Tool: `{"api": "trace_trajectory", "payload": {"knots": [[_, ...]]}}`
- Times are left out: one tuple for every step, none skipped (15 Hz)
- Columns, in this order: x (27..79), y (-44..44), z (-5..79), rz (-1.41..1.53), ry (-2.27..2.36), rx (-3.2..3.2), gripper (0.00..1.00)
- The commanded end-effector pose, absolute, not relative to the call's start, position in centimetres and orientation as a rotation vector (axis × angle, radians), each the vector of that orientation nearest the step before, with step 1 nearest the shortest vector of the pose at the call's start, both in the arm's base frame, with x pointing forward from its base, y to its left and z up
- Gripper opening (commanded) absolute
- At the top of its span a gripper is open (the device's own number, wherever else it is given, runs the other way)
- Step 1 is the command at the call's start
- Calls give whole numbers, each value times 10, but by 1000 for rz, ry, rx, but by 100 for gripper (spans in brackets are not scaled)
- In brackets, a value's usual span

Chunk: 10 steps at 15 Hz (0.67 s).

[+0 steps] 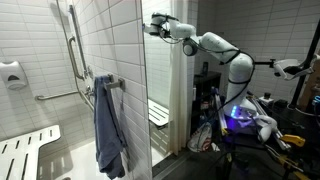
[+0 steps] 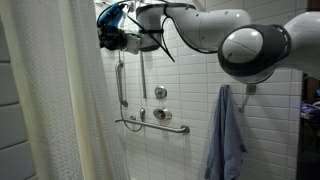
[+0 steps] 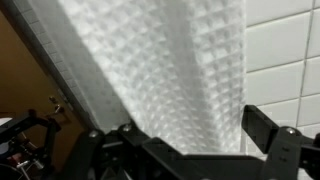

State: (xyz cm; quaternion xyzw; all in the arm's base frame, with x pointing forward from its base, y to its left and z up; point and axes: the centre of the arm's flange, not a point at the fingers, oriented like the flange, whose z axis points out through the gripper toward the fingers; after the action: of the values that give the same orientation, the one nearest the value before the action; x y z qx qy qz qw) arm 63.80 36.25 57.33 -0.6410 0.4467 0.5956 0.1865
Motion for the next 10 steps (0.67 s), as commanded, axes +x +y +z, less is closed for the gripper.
{"api": "trace_trajectory", "payload": {"knots": [[606, 358, 562, 1628, 1287, -1828, 69], [606, 358, 561, 1619, 1289, -1842, 61], [606, 358, 561, 1611, 1292, -1851, 53], [606, 358, 560, 1603, 1294, -1861, 45], [607, 358, 559, 1597, 1296, -1870, 36], [607, 358, 559, 1594, 1296, -1875, 29], [608, 357, 558, 1592, 1298, -1877, 20], [608, 357, 558, 1591, 1298, -1883, 14], [609, 357, 557, 1589, 1299, -1888, 5], [609, 357, 557, 1588, 1300, -1892, 1]]}}
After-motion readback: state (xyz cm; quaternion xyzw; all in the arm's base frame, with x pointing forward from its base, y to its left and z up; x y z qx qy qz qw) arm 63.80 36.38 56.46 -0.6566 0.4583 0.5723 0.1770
